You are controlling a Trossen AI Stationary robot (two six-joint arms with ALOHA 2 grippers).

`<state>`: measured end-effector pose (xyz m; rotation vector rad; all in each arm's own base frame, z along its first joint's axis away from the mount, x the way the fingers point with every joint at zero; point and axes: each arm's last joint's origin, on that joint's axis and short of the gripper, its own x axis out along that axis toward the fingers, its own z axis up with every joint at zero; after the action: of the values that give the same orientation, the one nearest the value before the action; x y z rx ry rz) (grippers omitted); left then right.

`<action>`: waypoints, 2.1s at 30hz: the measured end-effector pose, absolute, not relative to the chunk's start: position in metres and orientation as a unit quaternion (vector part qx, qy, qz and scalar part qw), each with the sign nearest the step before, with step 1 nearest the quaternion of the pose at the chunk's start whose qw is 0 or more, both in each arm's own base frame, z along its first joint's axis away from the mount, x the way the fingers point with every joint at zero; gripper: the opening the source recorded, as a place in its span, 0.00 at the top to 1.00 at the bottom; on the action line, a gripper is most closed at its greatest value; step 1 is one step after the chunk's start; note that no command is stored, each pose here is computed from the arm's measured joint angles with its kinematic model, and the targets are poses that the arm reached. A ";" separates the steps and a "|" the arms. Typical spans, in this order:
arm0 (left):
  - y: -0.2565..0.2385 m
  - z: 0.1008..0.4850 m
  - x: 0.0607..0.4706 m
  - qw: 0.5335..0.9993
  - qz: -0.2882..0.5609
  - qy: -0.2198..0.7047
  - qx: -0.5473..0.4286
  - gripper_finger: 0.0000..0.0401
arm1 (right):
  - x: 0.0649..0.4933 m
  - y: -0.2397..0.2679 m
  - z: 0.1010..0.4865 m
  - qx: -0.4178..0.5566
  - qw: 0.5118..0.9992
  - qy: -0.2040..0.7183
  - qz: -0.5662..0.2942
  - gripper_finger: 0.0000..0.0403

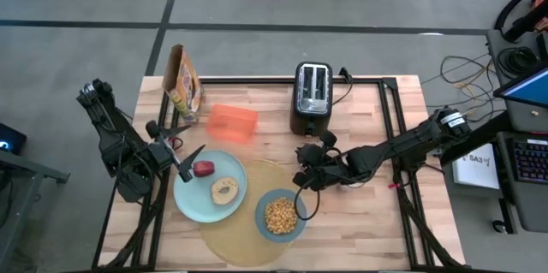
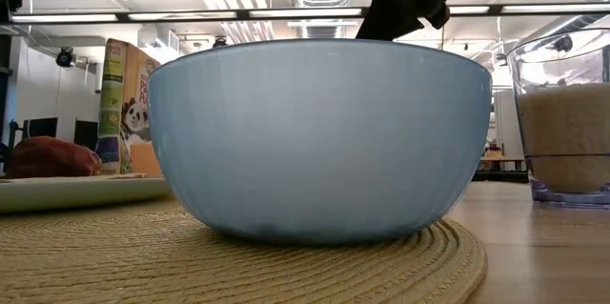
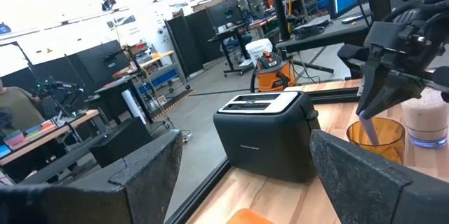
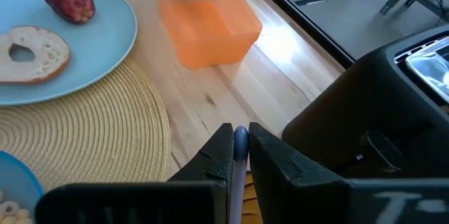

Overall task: Arrange a breakfast setting
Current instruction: Put the blue spoon on the placemat

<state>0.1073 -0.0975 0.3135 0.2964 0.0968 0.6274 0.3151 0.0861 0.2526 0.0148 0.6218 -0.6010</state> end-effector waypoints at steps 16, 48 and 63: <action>-0.097 0.313 0.107 0.939 0.307 0.048 0.146 0.27 | 0.293 0.079 0.289 0.030 0.921 0.268 -0.282 0.93; -0.097 0.313 0.107 0.939 0.307 0.048 0.146 0.27 | 0.374 0.137 0.264 -0.100 0.992 0.053 -0.051 0.93; -0.098 0.313 0.107 0.939 0.307 0.048 0.147 0.27 | 0.456 0.157 0.227 -0.192 0.961 0.196 -0.048 0.93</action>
<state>0.1073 -0.0976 0.3132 0.2998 0.0978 0.6269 0.4559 0.1565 0.2273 -0.3889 0.3964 -0.0964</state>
